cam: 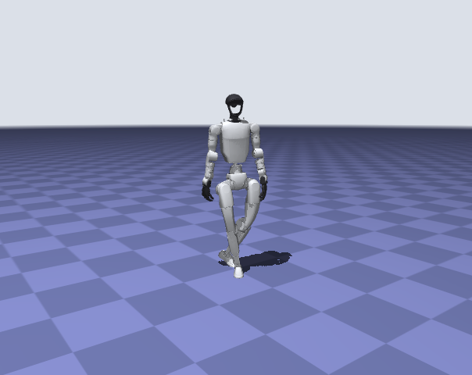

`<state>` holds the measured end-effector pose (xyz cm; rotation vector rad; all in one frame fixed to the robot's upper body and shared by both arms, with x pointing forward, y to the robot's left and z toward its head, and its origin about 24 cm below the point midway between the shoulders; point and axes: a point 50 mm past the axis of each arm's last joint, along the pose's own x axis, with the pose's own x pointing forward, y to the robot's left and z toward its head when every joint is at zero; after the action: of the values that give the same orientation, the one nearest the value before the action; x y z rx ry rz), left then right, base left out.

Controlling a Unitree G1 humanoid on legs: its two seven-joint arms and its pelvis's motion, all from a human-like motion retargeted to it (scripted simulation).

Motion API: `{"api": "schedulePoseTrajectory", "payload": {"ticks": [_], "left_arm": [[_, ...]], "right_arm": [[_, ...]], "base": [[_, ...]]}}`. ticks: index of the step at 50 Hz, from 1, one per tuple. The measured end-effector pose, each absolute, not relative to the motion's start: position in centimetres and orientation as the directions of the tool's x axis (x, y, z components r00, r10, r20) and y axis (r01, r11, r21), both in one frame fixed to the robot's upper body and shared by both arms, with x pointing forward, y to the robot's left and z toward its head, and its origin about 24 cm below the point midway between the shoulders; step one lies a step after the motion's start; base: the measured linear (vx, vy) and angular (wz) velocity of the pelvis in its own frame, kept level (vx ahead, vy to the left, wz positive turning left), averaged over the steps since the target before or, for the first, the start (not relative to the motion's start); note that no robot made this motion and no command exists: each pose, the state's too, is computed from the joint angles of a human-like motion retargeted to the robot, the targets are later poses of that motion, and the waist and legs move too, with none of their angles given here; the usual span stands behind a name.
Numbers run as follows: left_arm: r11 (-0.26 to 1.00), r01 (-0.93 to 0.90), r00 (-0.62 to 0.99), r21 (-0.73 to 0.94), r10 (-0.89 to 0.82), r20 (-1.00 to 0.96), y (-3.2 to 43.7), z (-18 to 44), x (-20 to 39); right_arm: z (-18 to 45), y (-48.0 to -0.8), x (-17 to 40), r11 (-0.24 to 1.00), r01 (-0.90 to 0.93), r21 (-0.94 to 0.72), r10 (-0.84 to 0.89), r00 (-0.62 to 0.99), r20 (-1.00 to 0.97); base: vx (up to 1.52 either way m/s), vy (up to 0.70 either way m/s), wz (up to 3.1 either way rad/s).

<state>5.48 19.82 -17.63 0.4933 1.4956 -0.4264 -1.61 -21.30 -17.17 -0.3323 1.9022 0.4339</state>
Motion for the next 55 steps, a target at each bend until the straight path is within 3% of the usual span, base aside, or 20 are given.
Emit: {"api": "schedulePoseTrajectory", "payload": {"ticks": [4,9,20,31,39,47,55], "left_arm": [[0.788,0.616,-0.081,-0.018,0.040,-0.996,20.8,-17.5,4.2],[0.822,0.569,-0.080,0.020,0.080,-0.994,21.4,-17.5,3.3],[0.880,0.474,-0.106,-0.016,0.039,-0.994,20.1,-17.8,2.4],[0.857,0.506,-0.011,0.098,0.121,-0.993,21.9,-17.3,5.3],[0.851,0.495,0.028,0.175,0.186,-0.982,23.1,-16.9,6.2],[0.858,0.492,0.041,0.151,0.150,-0.988,21.9,-17.1,6.6],[0.863,0.490,0.113,0.124,0.078,-0.990,20.5,-17.3,7.1]], "right_arm": [[-17.5,-20.5,2.5,0.906,-0.417,0.071,-0.010,-0.189,-0.982],[-17.3,-19.3,7.5,0.897,-0.442,0.021,0.020,-0.007,-1.000],[-15.9,-16.9,13.4,0.780,-0.623,-0.053,0.084,0.188,-0.979],[-17.2,-17.3,9.4,0.809,-0.583,-0.077,-0.035,0.082,-0.996],[-17.7,-20.0,3.1,0.843,-0.537,-0.044,-0.140,-0.140,-0.980],[-17.2,-21.2,-1.5,0.906,-0.420,0.058,-0.097,-0.340,-0.935],[-17.0,-20.8,-2.4,0.923,-0.367,0.115,-0.040,-0.390,-0.920]], "base": [[0.33,-0.11,-0.94],[0.06,0.09,-1.18],[-0.04,0.35,-1.66],[-0.14,0.17,-2.24],[-0.09,0.00,-2.39],[0.03,-0.08,-2.00],[0.10,-0.13,-1.40]]}}
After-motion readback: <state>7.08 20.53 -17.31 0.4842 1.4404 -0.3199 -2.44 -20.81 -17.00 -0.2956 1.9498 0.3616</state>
